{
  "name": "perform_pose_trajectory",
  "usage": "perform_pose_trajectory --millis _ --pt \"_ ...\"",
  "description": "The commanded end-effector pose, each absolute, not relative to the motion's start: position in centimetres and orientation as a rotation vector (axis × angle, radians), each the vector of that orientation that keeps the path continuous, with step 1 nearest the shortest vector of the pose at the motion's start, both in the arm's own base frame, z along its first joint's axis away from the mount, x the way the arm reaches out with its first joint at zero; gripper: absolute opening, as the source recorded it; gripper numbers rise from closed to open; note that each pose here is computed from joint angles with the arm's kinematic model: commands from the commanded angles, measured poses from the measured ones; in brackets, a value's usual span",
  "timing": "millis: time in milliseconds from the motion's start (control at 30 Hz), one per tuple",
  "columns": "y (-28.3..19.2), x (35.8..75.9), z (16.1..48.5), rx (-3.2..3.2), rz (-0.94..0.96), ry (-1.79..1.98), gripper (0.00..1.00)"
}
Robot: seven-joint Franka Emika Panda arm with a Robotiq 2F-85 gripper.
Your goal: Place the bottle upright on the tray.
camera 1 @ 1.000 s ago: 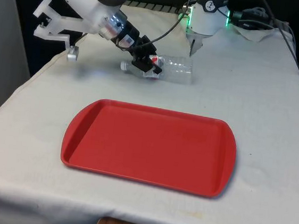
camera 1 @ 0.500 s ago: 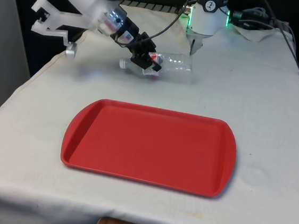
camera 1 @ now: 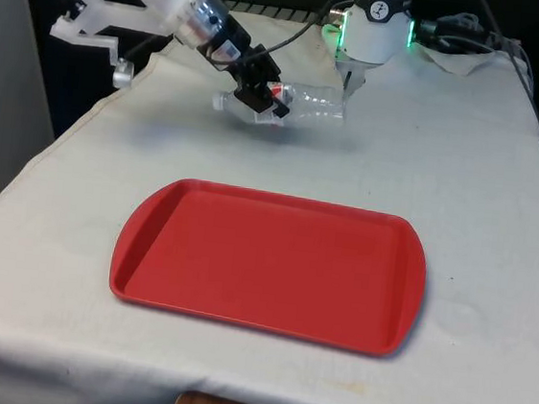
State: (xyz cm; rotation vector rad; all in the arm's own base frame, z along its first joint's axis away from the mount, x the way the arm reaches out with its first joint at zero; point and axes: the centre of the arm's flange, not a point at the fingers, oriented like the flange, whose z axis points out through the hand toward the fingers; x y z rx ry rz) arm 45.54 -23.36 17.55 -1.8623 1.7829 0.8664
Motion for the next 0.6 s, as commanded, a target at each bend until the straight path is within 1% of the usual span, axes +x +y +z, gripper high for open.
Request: perform_pose_trajectory --millis 0,567 --pt "-23.3 45.6 18.0 -1.872 0.847 1.798 0.03" --pt "-23.4 46.1 20.5 -1.904 0.806 1.833 0.03"
